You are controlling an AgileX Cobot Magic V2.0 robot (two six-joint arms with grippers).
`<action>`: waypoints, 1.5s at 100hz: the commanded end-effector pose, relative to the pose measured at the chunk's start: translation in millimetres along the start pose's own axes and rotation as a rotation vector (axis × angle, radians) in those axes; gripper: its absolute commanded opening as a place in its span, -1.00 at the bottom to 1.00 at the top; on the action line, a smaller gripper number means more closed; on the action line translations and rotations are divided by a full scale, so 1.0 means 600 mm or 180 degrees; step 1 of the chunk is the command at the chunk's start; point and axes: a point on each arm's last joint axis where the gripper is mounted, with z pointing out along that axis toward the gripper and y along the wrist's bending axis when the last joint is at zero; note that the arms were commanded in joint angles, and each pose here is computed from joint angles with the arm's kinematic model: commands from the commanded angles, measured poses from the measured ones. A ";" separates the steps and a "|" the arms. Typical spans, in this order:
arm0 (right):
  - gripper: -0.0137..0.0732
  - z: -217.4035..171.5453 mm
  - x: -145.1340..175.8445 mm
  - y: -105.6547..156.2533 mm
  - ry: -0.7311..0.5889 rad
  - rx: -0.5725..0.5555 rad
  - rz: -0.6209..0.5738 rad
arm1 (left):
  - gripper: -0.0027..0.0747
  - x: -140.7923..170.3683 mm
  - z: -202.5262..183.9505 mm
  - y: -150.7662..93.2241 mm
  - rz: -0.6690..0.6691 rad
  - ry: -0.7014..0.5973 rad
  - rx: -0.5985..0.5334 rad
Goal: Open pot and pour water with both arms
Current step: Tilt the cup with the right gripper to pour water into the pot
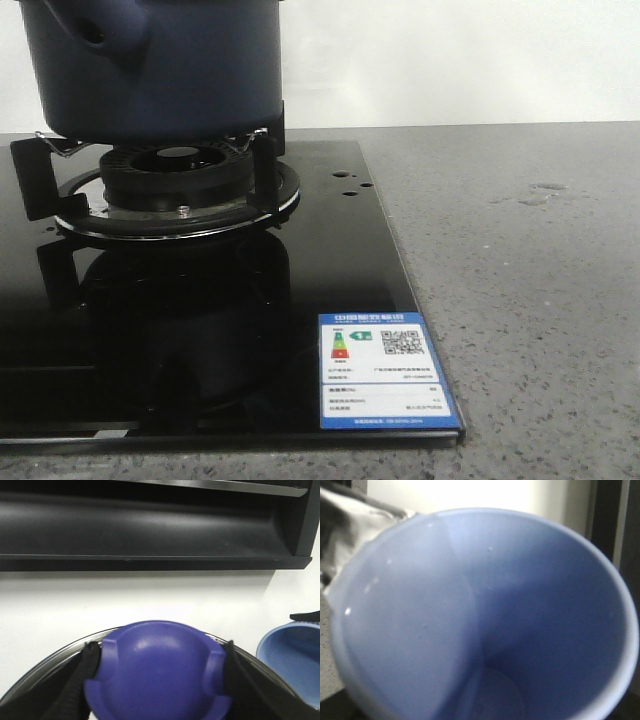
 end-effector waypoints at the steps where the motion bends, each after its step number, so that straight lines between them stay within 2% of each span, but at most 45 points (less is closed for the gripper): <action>1: 0.01 -0.037 0.004 -0.056 -0.0131 0.0449 -0.0123 | 0.03 -0.044 -0.013 0.003 -0.0009 -0.0515 -0.0081; 65: 0.01 -0.040 -0.004 -0.070 -0.0250 0.0754 -0.0553 | 0.03 -0.044 -0.013 0.003 -0.0009 -0.0515 -0.0081; 150: 0.01 -0.041 -0.008 -0.072 -0.0314 0.0817 -0.0627 | 0.03 -0.044 -0.013 0.003 -0.0009 -0.0515 -0.0081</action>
